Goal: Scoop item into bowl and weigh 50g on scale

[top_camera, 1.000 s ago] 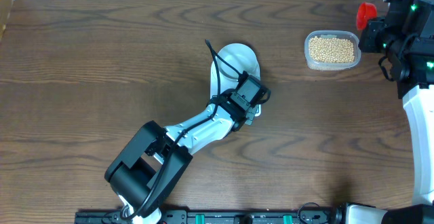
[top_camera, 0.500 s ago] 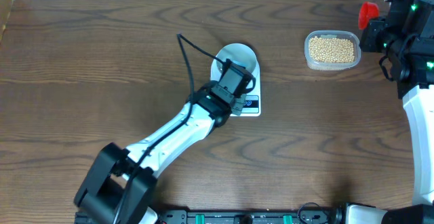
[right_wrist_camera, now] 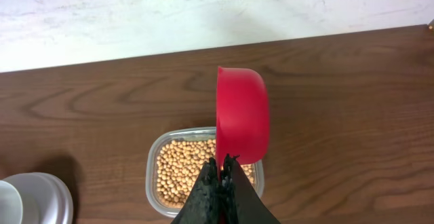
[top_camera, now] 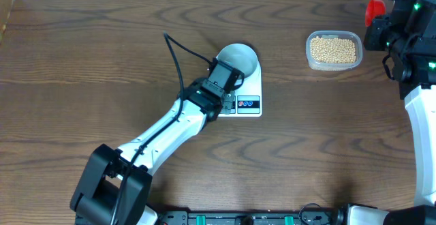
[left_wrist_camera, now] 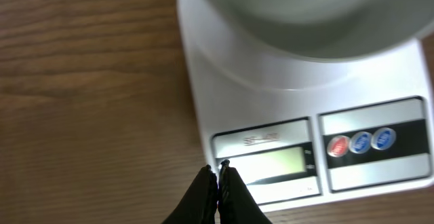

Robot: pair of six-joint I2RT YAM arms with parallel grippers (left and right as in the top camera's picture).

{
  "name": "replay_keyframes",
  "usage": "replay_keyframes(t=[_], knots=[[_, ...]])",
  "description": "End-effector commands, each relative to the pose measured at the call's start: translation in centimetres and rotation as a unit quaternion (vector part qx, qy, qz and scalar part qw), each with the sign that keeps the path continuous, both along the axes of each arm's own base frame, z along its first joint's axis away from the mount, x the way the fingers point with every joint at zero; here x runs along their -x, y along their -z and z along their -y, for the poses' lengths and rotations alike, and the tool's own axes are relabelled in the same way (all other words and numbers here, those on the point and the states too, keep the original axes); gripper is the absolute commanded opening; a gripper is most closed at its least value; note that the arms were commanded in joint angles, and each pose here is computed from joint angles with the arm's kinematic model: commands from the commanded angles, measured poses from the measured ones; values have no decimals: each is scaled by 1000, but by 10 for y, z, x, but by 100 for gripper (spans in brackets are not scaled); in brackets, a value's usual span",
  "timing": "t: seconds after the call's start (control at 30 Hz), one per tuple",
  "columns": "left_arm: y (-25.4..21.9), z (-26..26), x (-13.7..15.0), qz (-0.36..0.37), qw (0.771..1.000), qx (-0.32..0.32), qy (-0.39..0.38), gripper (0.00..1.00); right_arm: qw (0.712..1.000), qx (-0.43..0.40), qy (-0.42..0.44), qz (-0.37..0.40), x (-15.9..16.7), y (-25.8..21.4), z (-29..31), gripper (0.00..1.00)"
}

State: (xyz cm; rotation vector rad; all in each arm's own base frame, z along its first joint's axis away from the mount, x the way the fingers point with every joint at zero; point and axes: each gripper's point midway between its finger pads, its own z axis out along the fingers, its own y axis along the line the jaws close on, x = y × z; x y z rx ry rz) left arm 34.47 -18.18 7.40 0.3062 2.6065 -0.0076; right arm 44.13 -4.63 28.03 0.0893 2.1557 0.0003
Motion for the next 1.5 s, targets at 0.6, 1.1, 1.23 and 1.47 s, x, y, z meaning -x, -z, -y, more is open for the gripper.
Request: replay_keyframes(t=[0.6,1.1,1.23,1.47], knots=[[-18,-167,-46,46,972,-100,-208,7,996,47,43,57,-9,-31,39,1],[-18,-179,-58,50,976,-62,-203,7,993,6,99,66,-4,-33,67,1],[-18,-142,-65,52,982,17,-179,7,992,-11,103,67,-4,-32,65,1],[-18,-63,-50,50,992,40,-112,7,993,-16,95,62,-4,-30,62,1]])
